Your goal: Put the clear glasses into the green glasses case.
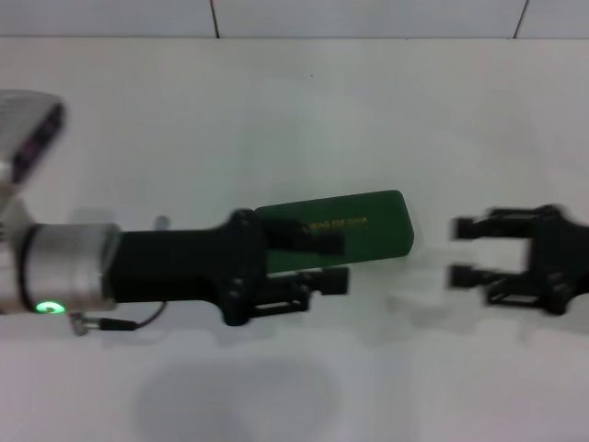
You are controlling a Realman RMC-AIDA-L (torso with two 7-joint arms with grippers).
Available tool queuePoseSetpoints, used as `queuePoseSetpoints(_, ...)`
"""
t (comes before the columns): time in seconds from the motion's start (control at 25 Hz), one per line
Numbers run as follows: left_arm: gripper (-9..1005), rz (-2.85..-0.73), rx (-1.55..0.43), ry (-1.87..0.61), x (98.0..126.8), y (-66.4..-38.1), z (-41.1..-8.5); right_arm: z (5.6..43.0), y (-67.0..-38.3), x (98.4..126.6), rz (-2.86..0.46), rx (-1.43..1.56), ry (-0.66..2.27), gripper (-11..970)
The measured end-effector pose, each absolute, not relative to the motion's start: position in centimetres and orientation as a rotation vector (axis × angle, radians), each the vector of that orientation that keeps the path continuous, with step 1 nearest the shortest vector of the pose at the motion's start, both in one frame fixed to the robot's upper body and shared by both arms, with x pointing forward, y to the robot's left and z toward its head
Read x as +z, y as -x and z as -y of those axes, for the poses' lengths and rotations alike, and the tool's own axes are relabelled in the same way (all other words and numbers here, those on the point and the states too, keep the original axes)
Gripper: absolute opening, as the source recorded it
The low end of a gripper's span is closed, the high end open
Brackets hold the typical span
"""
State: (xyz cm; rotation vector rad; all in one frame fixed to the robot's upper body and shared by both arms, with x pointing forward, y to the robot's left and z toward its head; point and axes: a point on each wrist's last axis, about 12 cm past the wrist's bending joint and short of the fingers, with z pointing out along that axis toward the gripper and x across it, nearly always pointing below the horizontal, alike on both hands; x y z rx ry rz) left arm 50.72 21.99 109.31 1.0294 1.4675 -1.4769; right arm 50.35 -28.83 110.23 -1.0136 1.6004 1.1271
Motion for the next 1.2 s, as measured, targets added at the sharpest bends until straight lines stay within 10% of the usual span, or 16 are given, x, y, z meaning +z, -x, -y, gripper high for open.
queuePoseSetpoints(0.2,495,-1.459,-1.449,-1.019,109.5,-50.2,-23.4,25.3,-50.8,109.9,-1.507,1.221,1.093,603)
queuePoseSetpoints(0.72,876,-1.482,-1.357,-1.07,109.2,-50.1,-24.9,24.3,-50.8,110.1,-1.464,1.262,1.125,640)
queuePoseSetpoints(1.08,876,-1.512,-1.359,-1.08,109.1,-50.0,-25.4,24.6,-50.6,110.0,-1.467,1.258,1.113,666)
queuePoseSetpoints(1.2,876,-1.515,-1.359,-1.079,109.0,-49.9,-25.6,24.7,-50.6,110.0,-1.466,1.26,1.113,847)
